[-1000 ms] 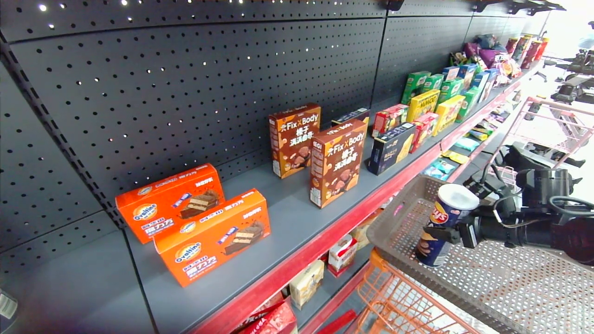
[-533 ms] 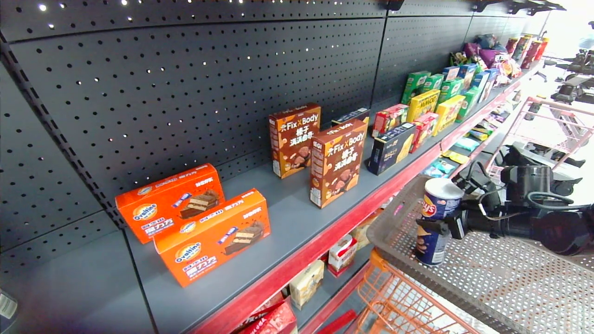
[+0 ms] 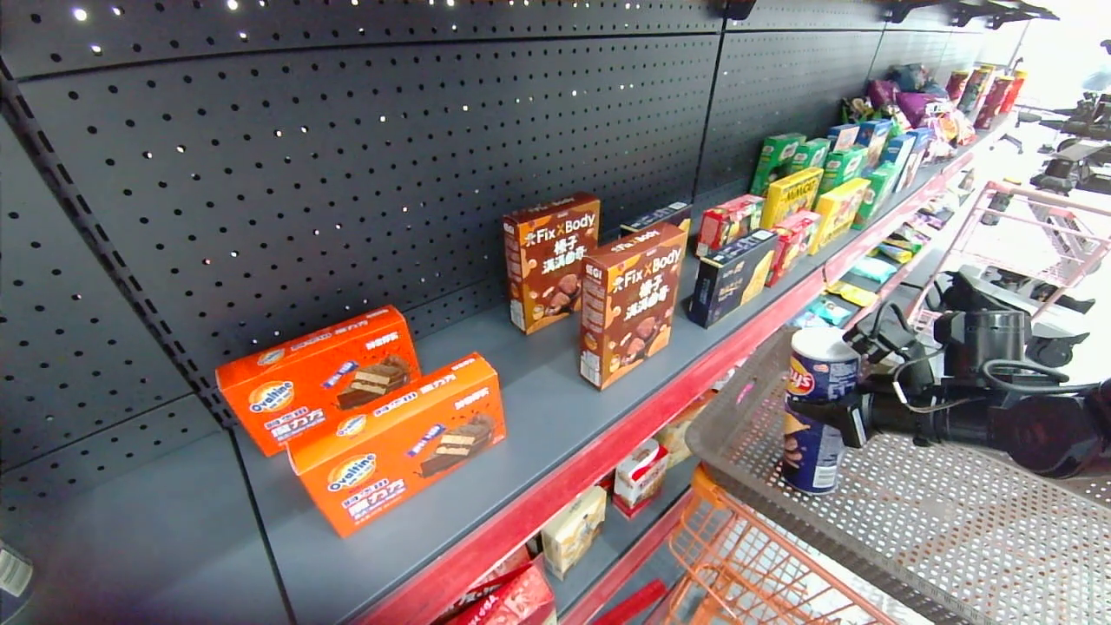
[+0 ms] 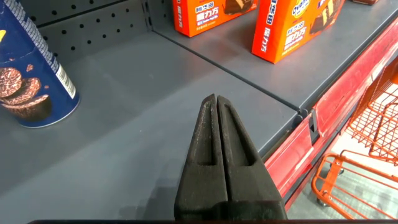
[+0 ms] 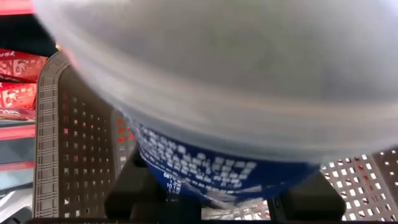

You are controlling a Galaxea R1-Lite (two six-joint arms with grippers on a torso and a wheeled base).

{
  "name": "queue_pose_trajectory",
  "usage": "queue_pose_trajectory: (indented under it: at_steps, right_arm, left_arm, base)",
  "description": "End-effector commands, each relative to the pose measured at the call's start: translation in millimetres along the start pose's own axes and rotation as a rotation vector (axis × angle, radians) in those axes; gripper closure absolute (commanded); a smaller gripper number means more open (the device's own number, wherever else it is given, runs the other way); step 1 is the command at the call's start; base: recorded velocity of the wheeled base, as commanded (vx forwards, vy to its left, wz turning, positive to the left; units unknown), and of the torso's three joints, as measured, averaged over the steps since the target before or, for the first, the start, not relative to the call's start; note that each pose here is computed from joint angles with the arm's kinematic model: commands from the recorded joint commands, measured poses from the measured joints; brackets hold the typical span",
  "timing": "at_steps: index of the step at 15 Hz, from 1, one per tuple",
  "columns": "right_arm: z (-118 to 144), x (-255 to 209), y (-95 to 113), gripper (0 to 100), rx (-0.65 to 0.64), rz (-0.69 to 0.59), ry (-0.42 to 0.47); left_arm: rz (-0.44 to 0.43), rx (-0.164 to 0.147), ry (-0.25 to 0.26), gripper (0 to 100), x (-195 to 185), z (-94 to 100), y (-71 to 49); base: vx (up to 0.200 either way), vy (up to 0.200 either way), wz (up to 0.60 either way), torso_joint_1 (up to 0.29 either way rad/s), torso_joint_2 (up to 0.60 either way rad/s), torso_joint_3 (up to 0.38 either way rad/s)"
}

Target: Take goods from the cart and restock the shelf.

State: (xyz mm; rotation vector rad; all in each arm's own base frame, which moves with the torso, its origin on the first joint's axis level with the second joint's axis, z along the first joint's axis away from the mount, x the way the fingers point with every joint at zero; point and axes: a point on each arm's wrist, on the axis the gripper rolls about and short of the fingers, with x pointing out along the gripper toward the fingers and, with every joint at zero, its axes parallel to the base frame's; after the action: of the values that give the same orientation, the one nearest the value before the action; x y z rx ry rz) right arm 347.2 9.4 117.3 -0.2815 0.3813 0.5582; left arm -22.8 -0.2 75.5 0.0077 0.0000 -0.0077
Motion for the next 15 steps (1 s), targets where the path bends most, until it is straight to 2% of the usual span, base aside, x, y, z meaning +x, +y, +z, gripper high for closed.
queue_pose_trajectory:
  at_steps: [1,7,9,10,13,15]
  right_arm:
    - [2.0,-3.5,0.3,100,-0.003,-0.004,-0.006]
    - [23.0,-55.5,6.1,100,-0.041,-0.080,-0.091]
    - [47.3,-98.0,16.7,100,-0.106,-0.157,-0.213]
    - [50.5,-104.9,19.1,100,-0.112,-0.166,-0.229]
    - [50.7,-153.3,47.9,100,-0.052,-0.193,-0.305]
    - [50.7,-187.3,62.3,100,-0.066,-0.307,-0.346]
  left_arm:
    - [0.000,0.000,0.000,100,0.0,0.0,0.0]
    - [0.000,0.000,0.000,100,0.0,0.0,0.0]
    - [0.000,0.000,0.000,100,0.0,0.0,0.0]
    - [0.000,0.000,0.000,100,0.0,0.0,0.0]
    - [0.000,0.000,0.000,100,0.0,0.0,0.0]
    - [0.000,0.000,0.000,100,0.0,0.0,0.0]
  base:
    - [0.000,0.000,0.00,0.000,0.00,0.000]
    - [0.000,0.000,0.00,0.000,0.00,0.000]
    - [0.000,0.000,0.00,0.000,0.00,0.000]
    - [0.000,0.000,0.00,0.000,0.00,0.000]
    - [0.000,0.000,0.00,0.000,0.00,0.000]
    - [0.000,0.000,0.00,0.000,0.00,0.000]
